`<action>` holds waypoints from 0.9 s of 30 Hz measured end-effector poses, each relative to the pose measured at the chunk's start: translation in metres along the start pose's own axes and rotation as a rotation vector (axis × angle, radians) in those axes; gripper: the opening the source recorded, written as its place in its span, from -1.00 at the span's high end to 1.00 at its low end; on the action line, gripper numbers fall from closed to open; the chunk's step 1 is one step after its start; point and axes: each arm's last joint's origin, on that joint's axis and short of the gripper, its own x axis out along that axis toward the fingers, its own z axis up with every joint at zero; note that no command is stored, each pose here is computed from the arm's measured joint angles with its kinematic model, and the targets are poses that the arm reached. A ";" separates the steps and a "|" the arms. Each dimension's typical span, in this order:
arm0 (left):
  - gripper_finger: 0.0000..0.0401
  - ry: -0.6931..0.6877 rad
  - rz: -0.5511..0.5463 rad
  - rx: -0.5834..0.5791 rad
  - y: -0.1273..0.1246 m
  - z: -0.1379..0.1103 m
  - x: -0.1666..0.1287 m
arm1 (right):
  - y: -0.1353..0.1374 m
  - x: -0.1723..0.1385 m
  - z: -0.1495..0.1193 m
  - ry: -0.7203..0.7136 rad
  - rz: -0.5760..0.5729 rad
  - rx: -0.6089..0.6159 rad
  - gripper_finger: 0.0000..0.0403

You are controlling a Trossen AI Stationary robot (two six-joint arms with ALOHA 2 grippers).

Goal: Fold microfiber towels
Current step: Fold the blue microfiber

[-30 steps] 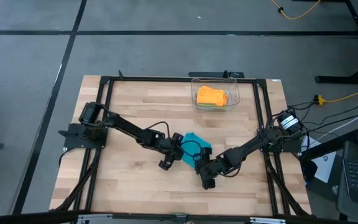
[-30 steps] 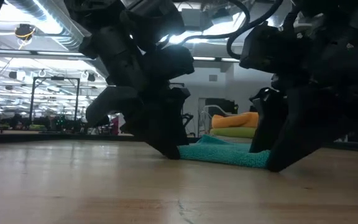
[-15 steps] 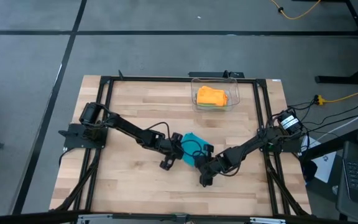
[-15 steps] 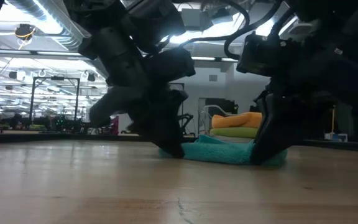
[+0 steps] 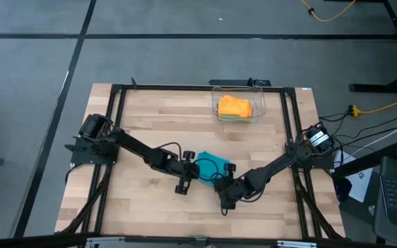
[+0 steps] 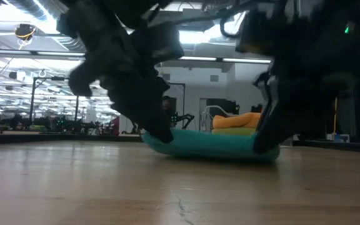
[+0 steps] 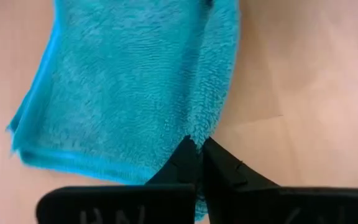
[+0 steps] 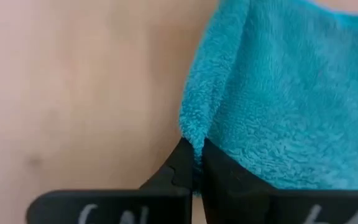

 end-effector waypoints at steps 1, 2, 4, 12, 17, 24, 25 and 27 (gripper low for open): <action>1.00 -0.004 -0.008 -0.016 -0.004 0.001 -0.002 | 0.004 -0.003 0.003 -0.008 0.007 -0.005 0.95; 1.00 -0.009 -0.016 -0.030 -0.009 0.001 -0.005 | 0.007 -0.006 0.005 -0.013 0.013 -0.009 0.95; 1.00 -0.019 -0.033 -0.057 -0.017 0.003 -0.010 | 0.012 -0.012 0.011 -0.024 0.025 -0.013 0.95; 1.00 -0.041 -0.090 -0.088 -0.044 0.022 -0.028 | 0.030 -0.037 0.031 -0.058 0.065 0.024 0.95; 1.00 -0.016 -0.089 -0.089 -0.046 0.036 -0.039 | 0.034 -0.047 0.039 -0.074 0.074 0.072 0.95; 1.00 0.037 -0.041 -0.105 -0.031 0.042 -0.043 | 0.032 -0.047 0.036 -0.048 0.053 0.149 0.95; 1.00 0.042 -0.037 -0.110 -0.029 0.042 -0.042 | 0.032 -0.047 0.036 -0.043 0.048 0.168 0.95; 1.00 0.050 -0.042 -0.123 -0.023 0.042 -0.041 | 0.031 -0.047 0.034 -0.034 0.036 0.209 0.95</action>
